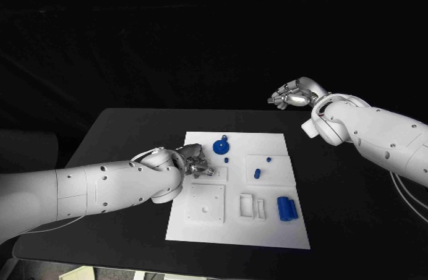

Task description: Assemble the parts on the task board

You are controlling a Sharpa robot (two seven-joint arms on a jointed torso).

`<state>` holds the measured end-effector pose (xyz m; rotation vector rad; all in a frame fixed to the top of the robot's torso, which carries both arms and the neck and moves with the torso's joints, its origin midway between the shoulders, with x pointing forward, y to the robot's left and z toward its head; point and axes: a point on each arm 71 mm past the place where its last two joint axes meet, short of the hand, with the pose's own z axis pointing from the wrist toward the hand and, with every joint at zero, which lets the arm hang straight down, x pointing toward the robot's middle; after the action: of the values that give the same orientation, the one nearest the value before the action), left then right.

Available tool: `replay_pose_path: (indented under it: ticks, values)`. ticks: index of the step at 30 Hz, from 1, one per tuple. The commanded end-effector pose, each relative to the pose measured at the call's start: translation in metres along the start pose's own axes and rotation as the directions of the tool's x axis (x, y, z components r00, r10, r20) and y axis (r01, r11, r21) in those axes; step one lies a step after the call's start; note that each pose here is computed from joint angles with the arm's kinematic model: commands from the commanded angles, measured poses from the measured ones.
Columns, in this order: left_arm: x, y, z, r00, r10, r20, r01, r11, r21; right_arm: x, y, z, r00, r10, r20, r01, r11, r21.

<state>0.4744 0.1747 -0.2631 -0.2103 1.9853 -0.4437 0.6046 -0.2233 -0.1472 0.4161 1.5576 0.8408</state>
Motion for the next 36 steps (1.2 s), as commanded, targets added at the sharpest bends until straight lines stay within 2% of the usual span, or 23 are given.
replay_pose_path:
  ticks: [1,11,36]
  values:
    - [0.0103,0.0,-0.0016,0.997,0.024,-0.074,-0.024,1.0,-0.001,0.0018,0.0012,-0.0002,1.0,-0.003,-0.019,0.003,1.0,-0.009]
    - [0.0113,0.0001,-0.0019,0.996,0.023,-0.089,-0.023,1.0,0.001,0.0012,0.0002,-0.0005,1.0,-0.004,-0.018,0.004,1.0,-0.007]
    - [0.0107,-0.0002,-0.0018,0.996,-0.01,-0.083,0.01,1.0,0.001,0.0015,-0.0014,-0.0008,1.0,-0.005,-0.02,0.005,1.0,-0.003]
